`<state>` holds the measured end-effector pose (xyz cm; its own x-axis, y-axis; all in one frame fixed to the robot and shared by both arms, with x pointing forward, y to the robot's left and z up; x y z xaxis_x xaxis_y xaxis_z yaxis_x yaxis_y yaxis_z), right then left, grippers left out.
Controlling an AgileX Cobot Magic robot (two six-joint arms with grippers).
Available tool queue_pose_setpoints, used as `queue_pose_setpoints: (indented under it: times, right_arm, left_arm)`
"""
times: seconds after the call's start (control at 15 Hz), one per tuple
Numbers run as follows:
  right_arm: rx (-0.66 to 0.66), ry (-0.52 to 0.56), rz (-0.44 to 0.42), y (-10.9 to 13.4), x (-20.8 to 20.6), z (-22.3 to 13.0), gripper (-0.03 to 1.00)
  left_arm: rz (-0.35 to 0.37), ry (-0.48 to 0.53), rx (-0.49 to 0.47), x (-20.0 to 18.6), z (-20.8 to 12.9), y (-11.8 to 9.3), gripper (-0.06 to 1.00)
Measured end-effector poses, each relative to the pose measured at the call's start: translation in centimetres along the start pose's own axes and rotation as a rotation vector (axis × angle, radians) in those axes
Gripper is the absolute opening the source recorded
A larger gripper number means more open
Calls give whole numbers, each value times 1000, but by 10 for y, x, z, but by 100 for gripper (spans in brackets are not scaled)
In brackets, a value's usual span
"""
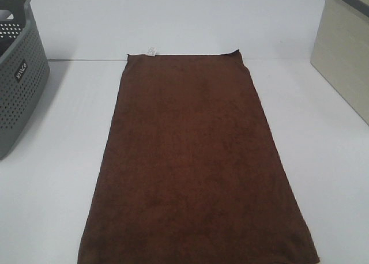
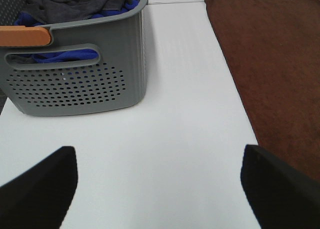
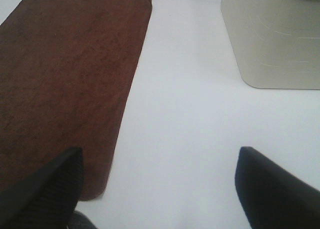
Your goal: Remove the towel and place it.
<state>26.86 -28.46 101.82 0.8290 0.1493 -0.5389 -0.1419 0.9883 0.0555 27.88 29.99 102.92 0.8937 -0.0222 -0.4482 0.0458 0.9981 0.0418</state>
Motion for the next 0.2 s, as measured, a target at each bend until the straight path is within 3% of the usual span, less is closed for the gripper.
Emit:
queue_pose_setpoints:
  times: [0.2]
  right_arm:
    - [0, 0, 0, 0, 0, 0, 79]
  left_arm:
    - [0, 0, 0, 0, 0, 0, 81]
Point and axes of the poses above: a point on each arm's last joint axis where the gripper is mounted, x pointing out along that axis toward the gripper, y along the wrist's bending axis when the last joint is at zero, z = x × y, the point moved 5 cm from there along x, pointing out along that axis toward the gripper, and after that the axes turned 3 degrees about x, right-handed, at the moved point
